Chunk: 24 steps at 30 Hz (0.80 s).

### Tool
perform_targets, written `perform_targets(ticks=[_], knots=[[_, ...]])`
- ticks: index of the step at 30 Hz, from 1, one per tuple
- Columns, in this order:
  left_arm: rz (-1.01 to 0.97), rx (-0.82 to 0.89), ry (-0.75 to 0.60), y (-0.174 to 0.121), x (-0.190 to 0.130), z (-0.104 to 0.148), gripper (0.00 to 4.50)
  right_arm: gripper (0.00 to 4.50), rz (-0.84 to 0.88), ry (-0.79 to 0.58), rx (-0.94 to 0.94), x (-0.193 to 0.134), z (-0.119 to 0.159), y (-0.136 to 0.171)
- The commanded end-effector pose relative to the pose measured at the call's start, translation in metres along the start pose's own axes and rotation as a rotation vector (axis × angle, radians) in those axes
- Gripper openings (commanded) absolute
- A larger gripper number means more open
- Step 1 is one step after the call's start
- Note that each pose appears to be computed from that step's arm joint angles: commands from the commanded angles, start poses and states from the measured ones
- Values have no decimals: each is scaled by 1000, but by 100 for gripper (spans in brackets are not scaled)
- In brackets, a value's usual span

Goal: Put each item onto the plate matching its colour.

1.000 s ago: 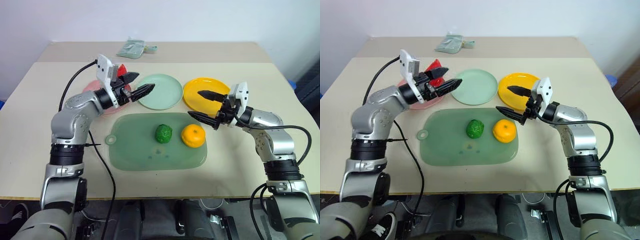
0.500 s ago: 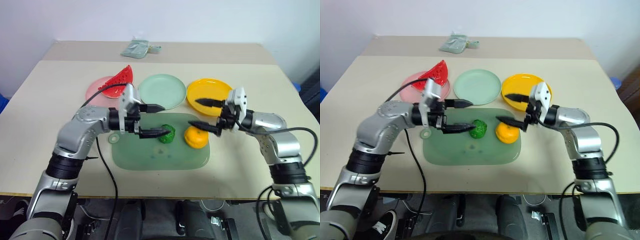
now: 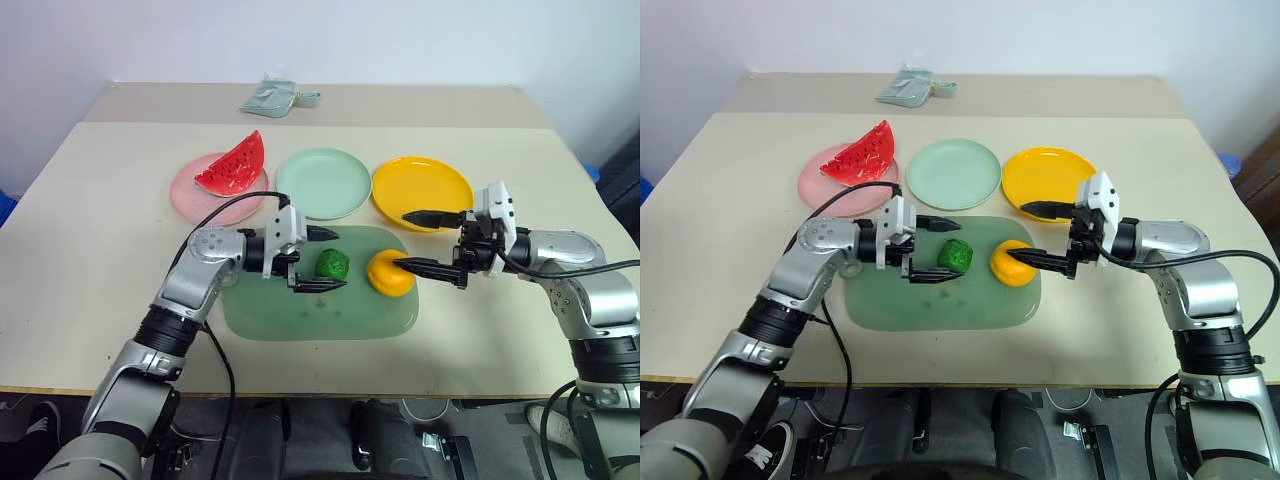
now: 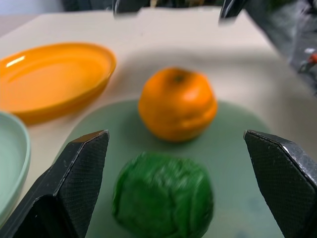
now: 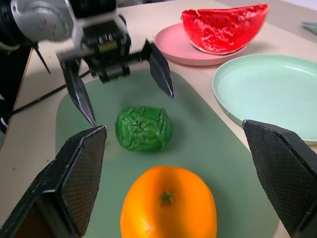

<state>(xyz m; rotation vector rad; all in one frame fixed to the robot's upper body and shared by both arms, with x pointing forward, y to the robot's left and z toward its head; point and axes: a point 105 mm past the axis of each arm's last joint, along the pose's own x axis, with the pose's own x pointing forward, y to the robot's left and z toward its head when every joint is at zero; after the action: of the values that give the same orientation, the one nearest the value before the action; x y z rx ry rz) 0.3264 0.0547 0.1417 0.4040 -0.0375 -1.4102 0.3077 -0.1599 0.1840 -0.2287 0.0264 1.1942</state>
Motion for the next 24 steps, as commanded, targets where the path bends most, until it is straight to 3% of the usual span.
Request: perform_targets(ticks=[1, 3, 4, 6, 9, 14, 18, 24], knots=[[7, 66, 38, 2, 1, -6, 447, 450, -25, -32, -54, -4, 19, -2], [12, 17, 13, 2, 2, -7, 447, 450, -25, -35, -57, -2, 20, -2], [14, 14, 23, 3, 2, -10, 423, 450, -28, -37, -60, -2, 21, -2], [18, 48, 60, 3, 2, -18, 365, 450, -29, -36, -68, -1, 21, -1], [36, 93, 75, 7, 1, -20, 241, 450, -33, -40, -83, 0, 25, 0], [233, 3, -76, 44, -2, 11, 241, 450, -60, -61, -96, 1, 28, -3], [601, -96, -205, 112, -23, 44, 241, 450, -157, -125, -139, 3, 38, -21], [807, -191, -228, 153, -25, 44, 241, 450, -215, -137, -147, 17, 34, -34]])
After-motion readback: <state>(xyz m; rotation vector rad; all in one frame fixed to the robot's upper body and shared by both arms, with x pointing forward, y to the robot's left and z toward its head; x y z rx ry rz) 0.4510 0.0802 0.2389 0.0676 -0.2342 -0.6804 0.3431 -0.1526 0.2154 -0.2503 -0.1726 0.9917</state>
